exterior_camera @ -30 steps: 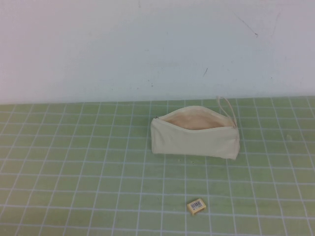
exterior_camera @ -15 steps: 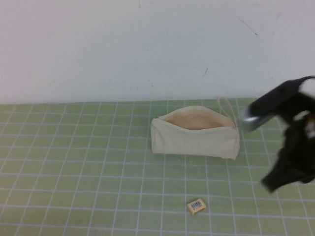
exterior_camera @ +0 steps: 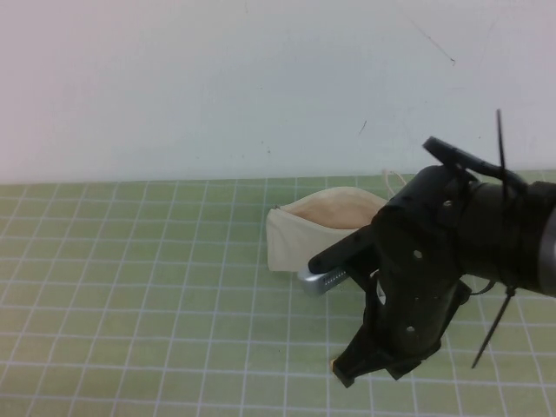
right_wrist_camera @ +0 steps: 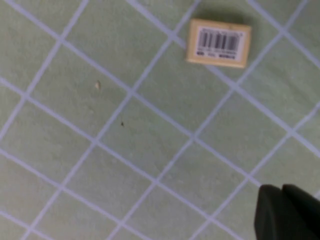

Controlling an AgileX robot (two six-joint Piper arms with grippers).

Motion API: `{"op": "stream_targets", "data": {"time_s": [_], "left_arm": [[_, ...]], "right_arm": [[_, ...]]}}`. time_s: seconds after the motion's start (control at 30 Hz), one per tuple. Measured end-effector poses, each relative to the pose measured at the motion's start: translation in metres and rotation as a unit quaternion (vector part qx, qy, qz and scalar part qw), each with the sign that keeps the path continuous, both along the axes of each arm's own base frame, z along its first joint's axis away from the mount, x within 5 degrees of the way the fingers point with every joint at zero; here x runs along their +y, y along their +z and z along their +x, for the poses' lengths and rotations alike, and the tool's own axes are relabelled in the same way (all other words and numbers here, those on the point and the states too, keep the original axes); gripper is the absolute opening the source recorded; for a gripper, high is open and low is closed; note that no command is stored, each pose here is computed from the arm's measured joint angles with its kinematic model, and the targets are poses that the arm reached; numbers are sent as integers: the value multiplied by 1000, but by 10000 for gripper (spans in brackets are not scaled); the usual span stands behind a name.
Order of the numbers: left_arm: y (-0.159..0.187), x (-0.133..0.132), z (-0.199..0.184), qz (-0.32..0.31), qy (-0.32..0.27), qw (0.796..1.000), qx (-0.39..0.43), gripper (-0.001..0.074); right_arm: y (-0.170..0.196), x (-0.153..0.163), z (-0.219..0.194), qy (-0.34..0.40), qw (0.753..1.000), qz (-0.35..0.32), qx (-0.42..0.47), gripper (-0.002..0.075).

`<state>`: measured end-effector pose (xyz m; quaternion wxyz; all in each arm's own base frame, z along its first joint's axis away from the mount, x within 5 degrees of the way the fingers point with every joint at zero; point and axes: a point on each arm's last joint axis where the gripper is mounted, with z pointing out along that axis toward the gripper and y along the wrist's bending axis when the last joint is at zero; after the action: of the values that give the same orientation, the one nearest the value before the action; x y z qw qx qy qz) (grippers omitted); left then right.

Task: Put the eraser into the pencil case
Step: Pick up the eraser from the table

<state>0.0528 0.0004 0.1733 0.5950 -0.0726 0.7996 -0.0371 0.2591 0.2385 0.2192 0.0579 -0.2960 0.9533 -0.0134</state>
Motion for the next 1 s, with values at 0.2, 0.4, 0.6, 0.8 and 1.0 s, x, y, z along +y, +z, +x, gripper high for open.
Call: {"op": "stream_targets", "data": {"time_s": [0.2,0.4,0.6,0.8,1.0], "left_arm": [[0,0,0,0,0,1000,0,-3],[0,0,0,0,0,1000,0,-3],[0,0,0,0,0,1000,0,-3],[0,0,0,0,0,1000,0,-3],[0,0,0,0,0,1000,0,-3]], "right_arm": [[-18,10,7,-8,1000,16,2,134],[-34,25,18,-72,994,73,-25,506],[-53,29,24,-74,994,69,-32,540],[-69,31,28,-67,996,56,-35,516],[-74,33,32,-71,994,66,-44,432]]}}
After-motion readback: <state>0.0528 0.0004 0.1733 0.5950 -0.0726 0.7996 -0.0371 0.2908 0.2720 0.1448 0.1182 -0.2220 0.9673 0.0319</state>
